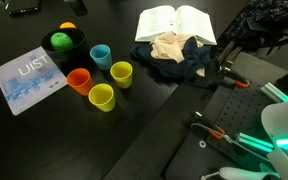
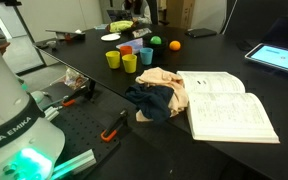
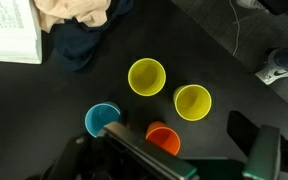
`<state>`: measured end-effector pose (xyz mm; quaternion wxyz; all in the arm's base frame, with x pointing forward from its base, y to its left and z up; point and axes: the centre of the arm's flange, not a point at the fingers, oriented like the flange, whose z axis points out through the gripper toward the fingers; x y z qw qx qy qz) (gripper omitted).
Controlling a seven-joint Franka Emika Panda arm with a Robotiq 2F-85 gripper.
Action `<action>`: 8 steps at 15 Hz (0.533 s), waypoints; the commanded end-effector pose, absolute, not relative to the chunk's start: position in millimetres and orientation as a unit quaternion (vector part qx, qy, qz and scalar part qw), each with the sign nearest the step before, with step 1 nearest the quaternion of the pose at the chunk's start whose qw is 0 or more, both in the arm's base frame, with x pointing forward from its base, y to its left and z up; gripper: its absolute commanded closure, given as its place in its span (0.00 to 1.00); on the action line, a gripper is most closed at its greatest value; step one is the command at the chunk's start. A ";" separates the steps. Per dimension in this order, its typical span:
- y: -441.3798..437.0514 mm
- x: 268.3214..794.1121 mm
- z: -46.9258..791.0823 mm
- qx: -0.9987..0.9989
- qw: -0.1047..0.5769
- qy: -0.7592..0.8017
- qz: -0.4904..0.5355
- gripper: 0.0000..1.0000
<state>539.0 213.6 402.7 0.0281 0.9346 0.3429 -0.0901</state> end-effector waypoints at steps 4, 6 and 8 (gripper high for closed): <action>225.2 575.5 372.8 0.928 0.015 0.353 -0.121 0.00; 223.7 580.4 360.9 0.924 0.015 0.355 -0.139 0.00; 220.0 584.1 349.0 0.920 0.015 0.355 -0.165 0.00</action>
